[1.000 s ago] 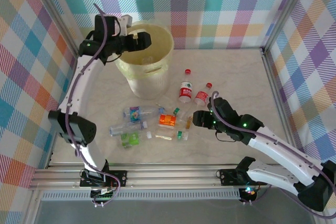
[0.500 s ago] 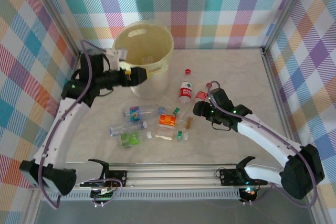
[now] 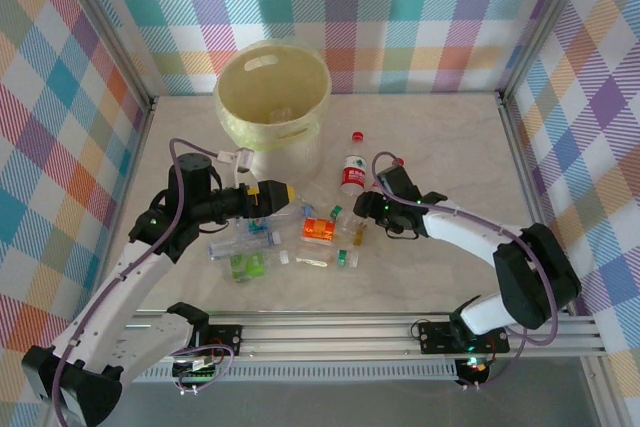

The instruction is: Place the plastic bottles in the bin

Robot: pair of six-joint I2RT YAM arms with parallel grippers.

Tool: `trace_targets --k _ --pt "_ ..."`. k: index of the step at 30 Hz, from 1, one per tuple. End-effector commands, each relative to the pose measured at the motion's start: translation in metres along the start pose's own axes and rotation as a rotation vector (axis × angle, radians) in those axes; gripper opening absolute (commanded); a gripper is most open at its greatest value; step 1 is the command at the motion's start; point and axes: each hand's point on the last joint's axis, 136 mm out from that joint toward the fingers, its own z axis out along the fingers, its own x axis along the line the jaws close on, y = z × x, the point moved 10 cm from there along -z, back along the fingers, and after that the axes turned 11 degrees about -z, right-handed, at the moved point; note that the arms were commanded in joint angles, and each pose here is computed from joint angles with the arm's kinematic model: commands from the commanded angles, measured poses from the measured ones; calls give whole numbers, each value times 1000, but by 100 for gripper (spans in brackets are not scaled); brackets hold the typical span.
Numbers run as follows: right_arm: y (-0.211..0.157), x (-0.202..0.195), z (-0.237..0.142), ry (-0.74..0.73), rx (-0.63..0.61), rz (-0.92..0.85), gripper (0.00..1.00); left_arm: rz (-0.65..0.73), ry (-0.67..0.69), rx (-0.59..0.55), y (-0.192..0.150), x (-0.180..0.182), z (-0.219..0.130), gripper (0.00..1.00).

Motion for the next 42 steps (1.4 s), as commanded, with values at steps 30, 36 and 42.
trace_targets --k 30,36,42 --pt "4 -13 5 -75 -73 -24 53 154 -22 166 -27 -18 44 100" --pt "-8 -15 -34 18 -115 -142 51 97 -100 176 -25 -23 60 100" --pt "-17 -4 -61 194 -77 -243 51 15 -108 157 -22 -21 72 100"
